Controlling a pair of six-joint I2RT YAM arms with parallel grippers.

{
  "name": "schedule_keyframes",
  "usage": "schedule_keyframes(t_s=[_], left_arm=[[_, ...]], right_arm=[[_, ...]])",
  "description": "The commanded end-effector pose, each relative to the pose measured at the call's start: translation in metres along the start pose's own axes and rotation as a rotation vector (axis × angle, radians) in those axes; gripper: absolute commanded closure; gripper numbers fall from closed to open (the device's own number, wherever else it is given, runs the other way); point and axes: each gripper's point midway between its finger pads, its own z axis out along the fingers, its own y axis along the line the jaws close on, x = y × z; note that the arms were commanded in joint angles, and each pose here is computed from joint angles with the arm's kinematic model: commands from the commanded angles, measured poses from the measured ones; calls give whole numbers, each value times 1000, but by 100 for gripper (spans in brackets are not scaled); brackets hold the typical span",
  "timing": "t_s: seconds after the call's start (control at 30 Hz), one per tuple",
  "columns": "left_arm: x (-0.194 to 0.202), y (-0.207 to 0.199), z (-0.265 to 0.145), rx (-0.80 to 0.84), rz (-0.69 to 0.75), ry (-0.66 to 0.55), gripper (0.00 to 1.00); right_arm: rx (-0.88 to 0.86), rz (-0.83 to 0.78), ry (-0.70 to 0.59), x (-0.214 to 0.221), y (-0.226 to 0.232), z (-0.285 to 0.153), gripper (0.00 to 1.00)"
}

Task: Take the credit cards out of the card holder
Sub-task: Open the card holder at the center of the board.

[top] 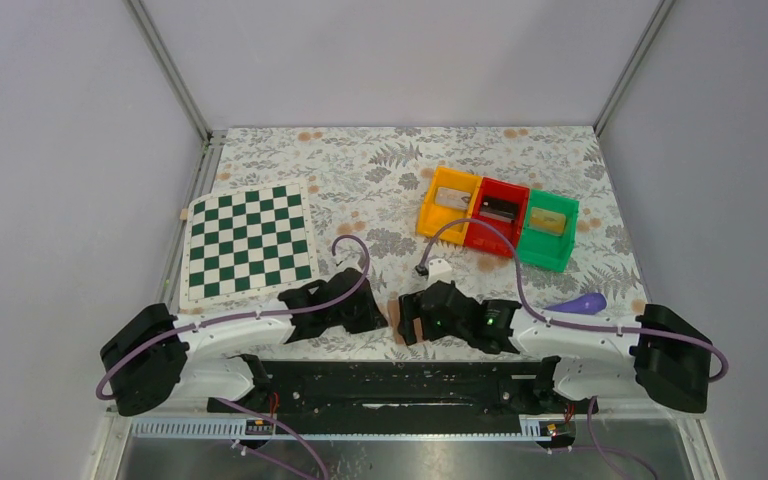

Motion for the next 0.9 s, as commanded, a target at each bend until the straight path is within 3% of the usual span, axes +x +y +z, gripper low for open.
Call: schedule_keyframes(t_s=[0.0, 0.23, 0.53, 0.87], left_arm=[[-11, -19, -4, 81, -35, -39, 100], [-10, -19, -3, 98, -61, -43, 100], [-8, -11, 0, 71, -66, -40, 100], [-12, 2, -2, 48, -105, -75, 100]], right_arm=[[50, -1, -77, -15, 16, 2, 11], [165, -58, -102, -7, 13, 11, 12], [185, -101, -92, 2, 25, 23, 12], [343, -170, -107, 10, 3, 26, 12]])
